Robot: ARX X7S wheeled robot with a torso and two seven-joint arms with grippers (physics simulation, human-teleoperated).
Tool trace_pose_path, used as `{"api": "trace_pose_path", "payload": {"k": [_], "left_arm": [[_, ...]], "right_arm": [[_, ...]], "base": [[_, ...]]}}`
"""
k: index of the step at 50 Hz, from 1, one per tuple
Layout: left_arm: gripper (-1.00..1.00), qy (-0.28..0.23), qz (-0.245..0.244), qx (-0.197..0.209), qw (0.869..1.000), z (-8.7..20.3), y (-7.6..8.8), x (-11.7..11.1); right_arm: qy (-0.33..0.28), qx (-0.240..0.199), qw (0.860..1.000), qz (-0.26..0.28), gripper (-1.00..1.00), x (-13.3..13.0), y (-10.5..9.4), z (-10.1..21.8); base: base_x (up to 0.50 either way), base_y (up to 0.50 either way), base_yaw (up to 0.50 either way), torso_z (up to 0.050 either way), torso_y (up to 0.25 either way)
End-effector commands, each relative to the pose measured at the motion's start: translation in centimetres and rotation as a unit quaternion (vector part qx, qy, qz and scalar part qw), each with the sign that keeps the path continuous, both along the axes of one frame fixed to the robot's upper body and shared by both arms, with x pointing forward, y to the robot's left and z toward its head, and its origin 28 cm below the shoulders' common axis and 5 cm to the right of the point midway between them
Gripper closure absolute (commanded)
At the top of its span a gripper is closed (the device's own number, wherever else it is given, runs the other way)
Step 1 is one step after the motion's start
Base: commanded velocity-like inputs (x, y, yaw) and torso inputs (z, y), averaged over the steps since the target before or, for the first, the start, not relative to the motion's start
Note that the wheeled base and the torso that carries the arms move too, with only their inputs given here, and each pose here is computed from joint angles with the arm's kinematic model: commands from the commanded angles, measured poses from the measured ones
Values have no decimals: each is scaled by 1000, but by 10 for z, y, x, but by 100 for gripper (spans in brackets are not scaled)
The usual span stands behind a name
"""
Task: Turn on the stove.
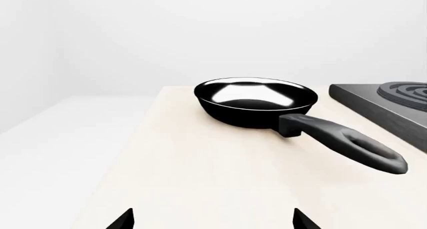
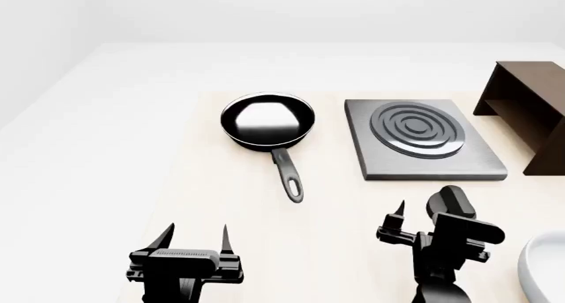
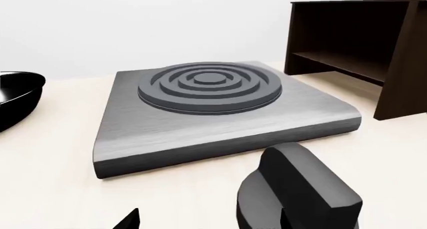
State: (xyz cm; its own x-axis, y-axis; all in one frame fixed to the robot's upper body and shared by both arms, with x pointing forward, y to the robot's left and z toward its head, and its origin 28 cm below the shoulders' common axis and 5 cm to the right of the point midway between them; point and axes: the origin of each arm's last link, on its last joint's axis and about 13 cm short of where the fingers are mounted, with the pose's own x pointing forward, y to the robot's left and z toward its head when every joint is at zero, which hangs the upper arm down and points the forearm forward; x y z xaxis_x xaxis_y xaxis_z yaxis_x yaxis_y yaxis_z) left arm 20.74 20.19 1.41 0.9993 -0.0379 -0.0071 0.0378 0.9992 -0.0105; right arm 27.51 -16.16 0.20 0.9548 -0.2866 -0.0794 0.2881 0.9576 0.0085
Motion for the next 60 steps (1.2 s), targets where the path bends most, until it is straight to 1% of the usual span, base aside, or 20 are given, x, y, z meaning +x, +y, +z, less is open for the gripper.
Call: {"api": "trace_pose_path", "payload": {"k": [1,13,24,31,60], "left_arm": [[-100,0,-1,0,1000,0,0,0],[-100,-1,-2,0,1000,0,0,0],[-100,0,-3,1,1000,0,-1,0],[-100,0,-4,0,1000,-1,-1,0],[-100,1,-5,0,1000,-1,-1,0]], "right_arm": [[7,2,1000,-6,-100,5,-2,-3],[12,2,1000,-10,-100,10,-5,-5],[24,3,1000,-18,-100,23,-9,-9],[32,3,999,-25,-100,26,-12,-12],[34,12,999,-41,-100,28,-22,-14]], "base": [[0,0,0,0,0],[0,0,0,0,0],[0,0,0,0,0],[0,0,0,0,0],[0,0,0,0,0]]}}
